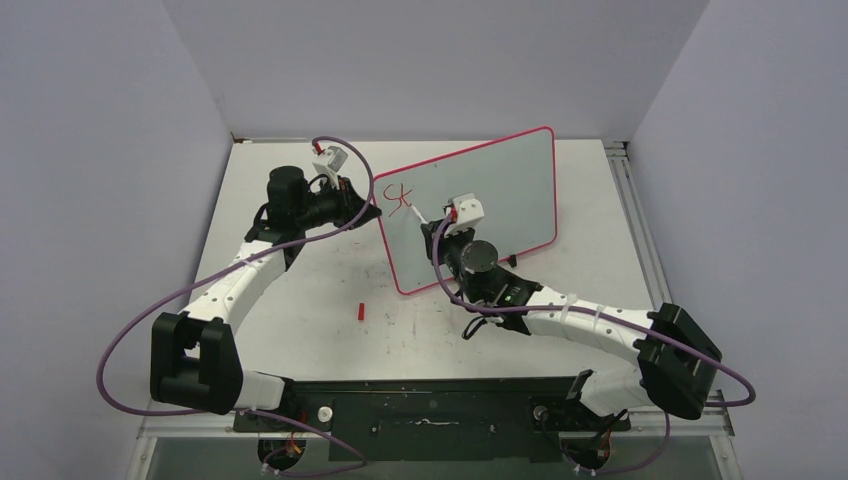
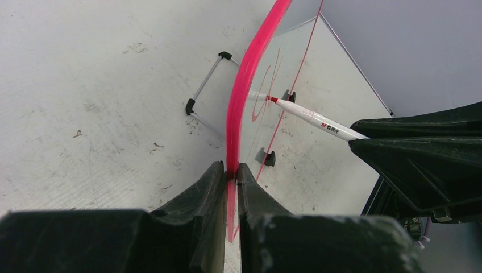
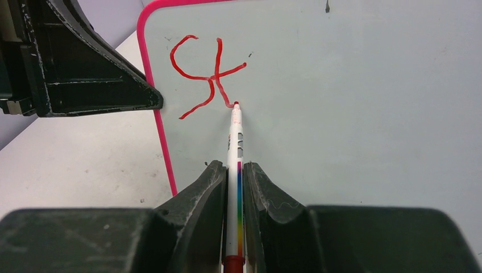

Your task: Write a sentence on the whiteboard

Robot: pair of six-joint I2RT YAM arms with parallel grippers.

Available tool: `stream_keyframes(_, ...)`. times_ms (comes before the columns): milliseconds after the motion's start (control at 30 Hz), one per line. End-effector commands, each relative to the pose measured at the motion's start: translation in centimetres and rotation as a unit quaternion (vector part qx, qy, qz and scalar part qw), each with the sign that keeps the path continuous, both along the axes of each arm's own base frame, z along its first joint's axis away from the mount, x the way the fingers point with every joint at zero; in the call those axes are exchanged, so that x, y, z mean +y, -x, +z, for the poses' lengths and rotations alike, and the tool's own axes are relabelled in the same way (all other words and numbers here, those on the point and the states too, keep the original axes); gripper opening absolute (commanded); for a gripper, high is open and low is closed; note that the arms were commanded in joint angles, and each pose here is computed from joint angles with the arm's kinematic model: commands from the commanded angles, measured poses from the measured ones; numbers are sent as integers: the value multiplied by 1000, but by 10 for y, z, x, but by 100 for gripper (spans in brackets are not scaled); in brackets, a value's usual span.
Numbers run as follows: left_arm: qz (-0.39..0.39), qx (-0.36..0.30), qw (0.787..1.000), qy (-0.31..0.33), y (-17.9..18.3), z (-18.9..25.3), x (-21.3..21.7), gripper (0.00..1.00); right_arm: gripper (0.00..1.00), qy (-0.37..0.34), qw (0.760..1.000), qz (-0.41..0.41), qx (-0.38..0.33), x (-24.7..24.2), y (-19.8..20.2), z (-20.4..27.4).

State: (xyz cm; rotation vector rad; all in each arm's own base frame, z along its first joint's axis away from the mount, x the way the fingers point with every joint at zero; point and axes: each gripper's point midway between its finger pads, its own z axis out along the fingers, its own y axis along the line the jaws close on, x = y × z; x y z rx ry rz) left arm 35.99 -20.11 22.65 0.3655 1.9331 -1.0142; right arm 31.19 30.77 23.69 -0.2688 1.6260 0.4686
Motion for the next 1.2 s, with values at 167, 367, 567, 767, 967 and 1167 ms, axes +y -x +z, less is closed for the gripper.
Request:
stream_keyframes(167,-14,-35,999,9,6,23,-3,0,5,-49,997,14,-49,-10,12,69)
stream_keyframes(367,-14,-39,999,9,7,25,-3,0,5,-61,996,23,-56,-18,15,84)
stream_keyframes(567,-15,-39,999,7,7,25,-3,0,5,-76,995,33,-50,-24,1,80)
stream_keyframes(767,-14,-36,999,4,7,23,-3,0,5,-70,996,36,-43,-21,-7,72)
stream_keyframes(967,-15,-35,999,4,6,23,-3,0,5,-65,996,39,-38,-16,-11,65)
stream_keyframes(1167,-15,-35,999,4,6,22,-3,0,5,-63,997,34,-36,-15,-15,60)
